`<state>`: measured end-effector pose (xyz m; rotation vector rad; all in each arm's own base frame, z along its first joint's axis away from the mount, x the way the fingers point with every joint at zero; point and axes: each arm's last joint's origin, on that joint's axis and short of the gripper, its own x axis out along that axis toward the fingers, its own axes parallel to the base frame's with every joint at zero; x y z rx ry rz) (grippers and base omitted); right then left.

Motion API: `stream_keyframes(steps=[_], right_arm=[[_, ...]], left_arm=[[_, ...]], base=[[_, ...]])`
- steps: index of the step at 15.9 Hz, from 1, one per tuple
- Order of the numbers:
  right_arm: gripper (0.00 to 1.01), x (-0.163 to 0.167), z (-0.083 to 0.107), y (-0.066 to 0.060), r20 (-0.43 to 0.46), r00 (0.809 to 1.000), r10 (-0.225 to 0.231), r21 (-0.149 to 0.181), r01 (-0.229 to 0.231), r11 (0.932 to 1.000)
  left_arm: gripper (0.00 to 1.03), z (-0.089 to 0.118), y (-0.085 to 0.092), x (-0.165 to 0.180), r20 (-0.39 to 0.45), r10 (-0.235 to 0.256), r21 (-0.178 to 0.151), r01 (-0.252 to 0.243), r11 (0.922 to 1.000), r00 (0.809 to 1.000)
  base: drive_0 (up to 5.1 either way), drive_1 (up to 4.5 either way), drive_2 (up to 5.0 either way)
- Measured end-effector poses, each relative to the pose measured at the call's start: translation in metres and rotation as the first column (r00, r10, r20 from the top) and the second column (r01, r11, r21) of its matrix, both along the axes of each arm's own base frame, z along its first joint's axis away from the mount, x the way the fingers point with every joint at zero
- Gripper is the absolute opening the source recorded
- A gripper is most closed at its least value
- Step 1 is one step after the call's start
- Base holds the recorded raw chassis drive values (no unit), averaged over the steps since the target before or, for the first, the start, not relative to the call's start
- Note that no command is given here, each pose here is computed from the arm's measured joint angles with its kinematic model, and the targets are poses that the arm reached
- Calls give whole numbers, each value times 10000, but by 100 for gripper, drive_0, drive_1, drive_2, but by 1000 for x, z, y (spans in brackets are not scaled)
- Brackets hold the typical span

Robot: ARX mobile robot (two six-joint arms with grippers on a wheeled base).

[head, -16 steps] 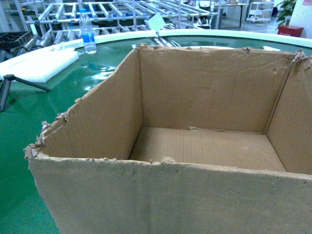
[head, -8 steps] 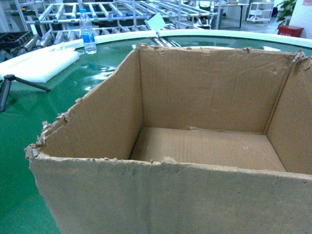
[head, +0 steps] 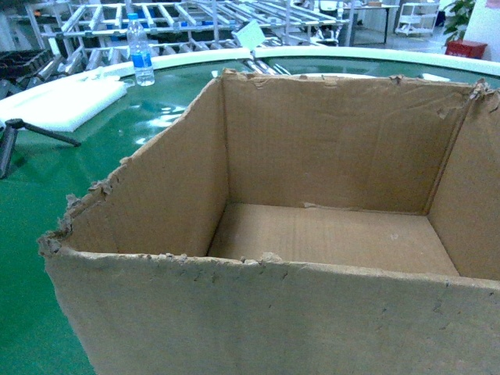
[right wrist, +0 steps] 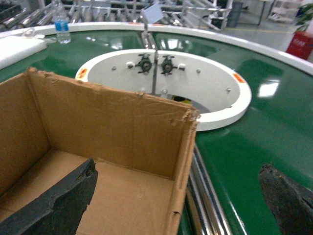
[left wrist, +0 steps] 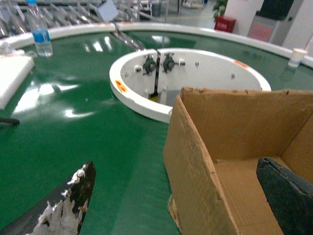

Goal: Sort boxes to right shelf from conveyor

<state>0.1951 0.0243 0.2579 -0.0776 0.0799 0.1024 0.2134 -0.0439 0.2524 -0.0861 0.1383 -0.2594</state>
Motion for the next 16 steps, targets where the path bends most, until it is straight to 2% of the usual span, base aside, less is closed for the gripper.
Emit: stream_keyframes(steps=[1, 2, 7, 12, 16], right_arm=[[98, 13, 1, 3, -632, 9977, 252, -2, -253, 9997], [98, 19, 2, 3, -963, 9953, 52, -87, -61, 9999], [98, 30, -3, 9, -1634, 9866, 42, -127, -64, 9999], [98, 36, -16, 14, -2603, 9654, 126, -116, -162, 9998], [98, 39, -21, 14, -2836, 9589, 5, -119, -41, 9999]], left_arm=[[98, 0, -7, 15, -658, -439, -62, 435, 9990, 9969], [98, 3, -12, 22, -880, -701, -85, 696, 9975, 9937], [98, 2, -21, 34, -1553, -1529, -398, 1485, 9881, 9760], [98, -17, -27, 41, -2825, -1740, -552, 1651, 9847, 9434], [98, -25, -30, 43, -3239, -2045, -807, 1883, 9788, 9237]], base=[[0, 0, 0], [0, 0, 0], [0, 0, 0], [0, 0, 0], [0, 0, 0]])
